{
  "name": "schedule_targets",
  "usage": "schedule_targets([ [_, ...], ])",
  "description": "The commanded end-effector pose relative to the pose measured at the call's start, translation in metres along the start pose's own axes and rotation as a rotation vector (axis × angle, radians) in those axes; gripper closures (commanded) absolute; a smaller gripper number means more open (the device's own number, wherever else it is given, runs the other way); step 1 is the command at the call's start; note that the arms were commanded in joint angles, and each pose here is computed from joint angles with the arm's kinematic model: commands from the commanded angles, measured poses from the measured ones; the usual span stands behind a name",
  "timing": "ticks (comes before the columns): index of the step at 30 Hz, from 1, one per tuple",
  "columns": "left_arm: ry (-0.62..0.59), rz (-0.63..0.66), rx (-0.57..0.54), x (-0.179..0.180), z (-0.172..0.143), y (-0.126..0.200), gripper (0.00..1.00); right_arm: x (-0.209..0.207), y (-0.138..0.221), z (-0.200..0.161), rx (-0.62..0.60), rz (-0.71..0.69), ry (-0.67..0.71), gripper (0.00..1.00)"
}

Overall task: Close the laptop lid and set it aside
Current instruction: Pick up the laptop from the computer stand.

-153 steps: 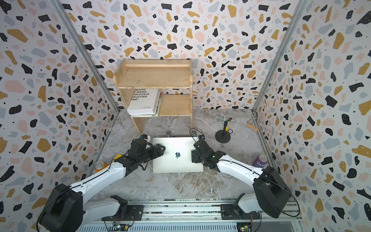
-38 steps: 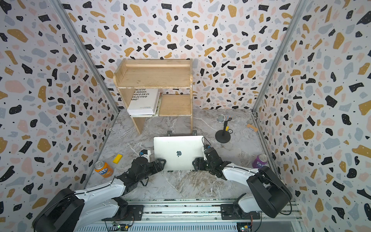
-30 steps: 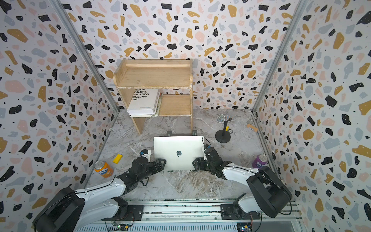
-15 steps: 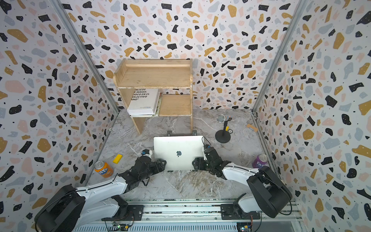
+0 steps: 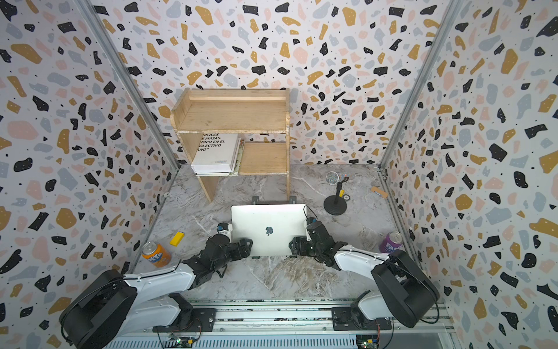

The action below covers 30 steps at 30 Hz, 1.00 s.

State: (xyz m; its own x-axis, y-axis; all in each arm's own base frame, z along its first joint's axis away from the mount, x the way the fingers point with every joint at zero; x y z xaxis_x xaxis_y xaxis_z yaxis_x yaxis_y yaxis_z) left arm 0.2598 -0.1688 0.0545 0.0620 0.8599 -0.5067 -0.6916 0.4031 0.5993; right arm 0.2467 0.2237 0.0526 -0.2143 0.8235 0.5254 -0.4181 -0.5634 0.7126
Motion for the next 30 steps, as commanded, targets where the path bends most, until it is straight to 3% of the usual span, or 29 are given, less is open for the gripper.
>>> schedule_targets([
  [1, -0.015, -0.066, -0.042, -0.011, 0.008, -0.003, 0.09, 0.017, 0.0, 0.011, -0.013, 0.049, 0.017, 0.19],
  [11, 0.003, -0.171, -0.008, -0.034, 0.01, 0.002, 0.1, 0.031, 0.003, 0.018, -0.008, 0.105, 0.025, 0.24],
  [30, -0.008, -0.25, -0.062, -0.07, 0.046, 0.029, 0.1, 0.06, 0.021, 0.038, -0.039, 0.156, 0.062, 0.25],
])
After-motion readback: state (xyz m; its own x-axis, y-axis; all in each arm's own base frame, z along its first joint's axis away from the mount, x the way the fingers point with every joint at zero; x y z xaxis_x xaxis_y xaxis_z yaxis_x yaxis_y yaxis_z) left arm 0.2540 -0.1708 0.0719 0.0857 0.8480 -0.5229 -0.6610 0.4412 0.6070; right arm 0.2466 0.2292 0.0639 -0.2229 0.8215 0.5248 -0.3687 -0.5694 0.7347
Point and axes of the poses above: each gripper's point midway between its finger pads, its own y axis back along the fingers, its own x axis along the line the jaws close on, z = x × y, the point moved 1 cm from there along y, back along the fingers, and after that the axes turned 1 degree about y, right-handed, at the moved point
